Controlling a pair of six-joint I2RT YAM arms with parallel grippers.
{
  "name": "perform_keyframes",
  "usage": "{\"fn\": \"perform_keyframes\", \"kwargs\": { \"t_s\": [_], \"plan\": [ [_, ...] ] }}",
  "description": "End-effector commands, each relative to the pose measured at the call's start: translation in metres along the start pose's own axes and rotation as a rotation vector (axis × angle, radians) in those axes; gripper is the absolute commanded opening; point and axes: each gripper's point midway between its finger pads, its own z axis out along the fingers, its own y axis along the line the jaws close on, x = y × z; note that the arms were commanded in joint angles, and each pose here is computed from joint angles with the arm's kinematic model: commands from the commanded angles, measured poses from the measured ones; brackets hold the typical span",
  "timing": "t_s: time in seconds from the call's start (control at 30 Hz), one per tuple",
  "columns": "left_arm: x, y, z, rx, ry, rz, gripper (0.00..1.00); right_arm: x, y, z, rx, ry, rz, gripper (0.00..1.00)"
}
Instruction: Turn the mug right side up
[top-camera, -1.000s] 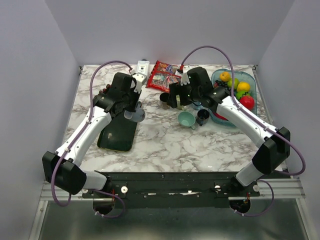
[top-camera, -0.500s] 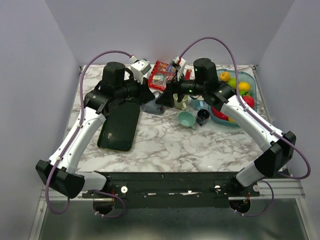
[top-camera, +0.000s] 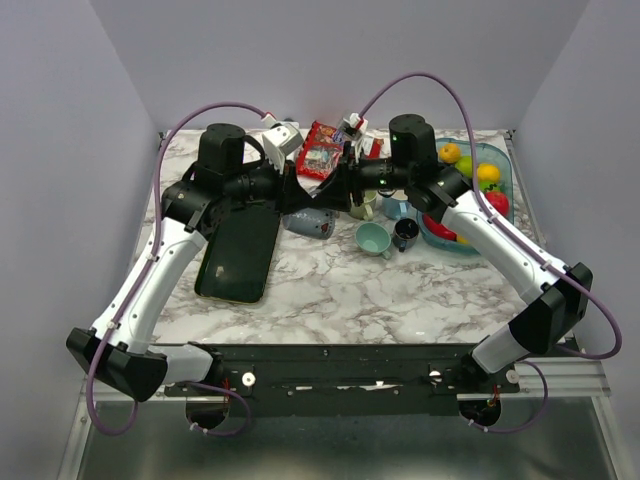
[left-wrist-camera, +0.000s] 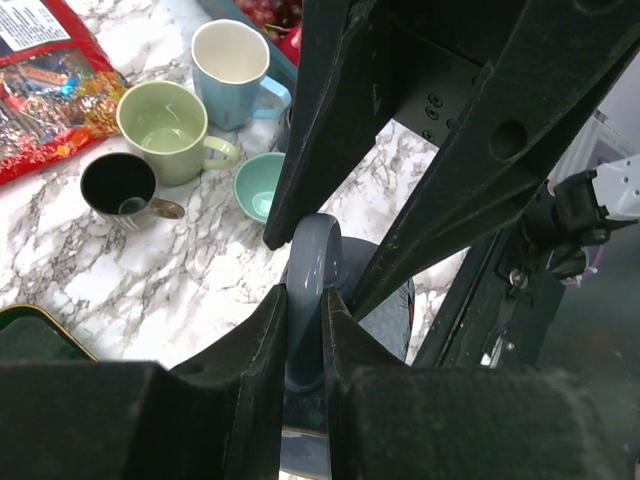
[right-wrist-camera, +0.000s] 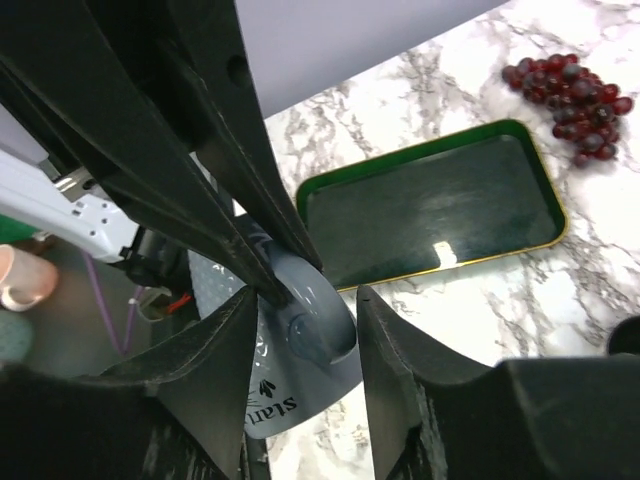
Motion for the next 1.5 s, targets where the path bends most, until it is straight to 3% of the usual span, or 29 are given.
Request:
{"fn": "perform_keyframes", "kwargs": {
  "t_s": [0.0,0.07,0.23,0.47,0.67,0.77,1.0,1.13,1.2,1.23,1.3,1.33,1.43,1.47],
  "plan": [
    [-0.014,-0.026,-0.02,0.067,-0.035,0.067,0.0,-0.01,0.02,-0.007,-0.093,-0.029,-0.035,0.49],
    [-0.014,-0.029,-0.022,0.084,-0.031,0.079,0.0,-0.007,0.026,-0.007,-0.126,-0.021,-0.037,0.49],
    [-0.013,-0.036,-0.03,0.106,-0.01,0.113,0.0,-0.002,0.039,-0.013,-0.201,-0.007,-0.035,0.7],
    [-0.013,-0.051,-0.036,0.178,-0.007,0.129,0.0,0.006,0.045,-0.016,-0.244,0.015,-0.036,0.72],
    [-0.012,-0.06,-0.038,0.226,-0.007,0.13,0.0,0.002,0.041,-0.014,-0.231,0.008,-0.043,0.62],
    [-0.012,-0.061,-0.038,0.232,-0.011,0.128,0.0,0.003,0.04,-0.012,-0.23,0.01,-0.039,0.5],
    [-0.016,-0.058,-0.04,0.198,-0.036,0.142,0.0,0.009,0.04,-0.013,-0.223,0.019,-0.034,0.01],
    [-0.018,-0.049,-0.037,0.146,-0.042,0.139,0.0,0.012,0.038,-0.013,-0.21,0.029,0.0,0.01],
    [-0.02,-0.04,-0.036,0.1,-0.055,0.145,0.14,0.015,0.036,-0.013,-0.194,0.045,0.051,0.01],
    [-0.019,-0.037,-0.034,0.086,-0.055,0.134,0.37,0.018,0.035,-0.012,-0.188,0.054,0.076,0.01],
    [-0.024,-0.034,-0.034,0.061,-0.089,0.152,0.55,0.026,0.031,-0.011,-0.159,0.094,0.14,0.01],
    [-0.021,-0.027,-0.032,0.028,-0.093,0.135,0.76,0.028,0.029,-0.011,-0.141,0.104,0.154,0.01],
    [-0.027,-0.009,-0.029,-0.07,-0.154,0.119,0.99,0.038,0.016,-0.012,-0.052,0.131,0.217,0.01],
    [-0.03,-0.006,-0.031,-0.097,-0.177,0.108,0.99,0.04,0.013,-0.013,-0.021,0.14,0.25,0.01]
  ]
}}
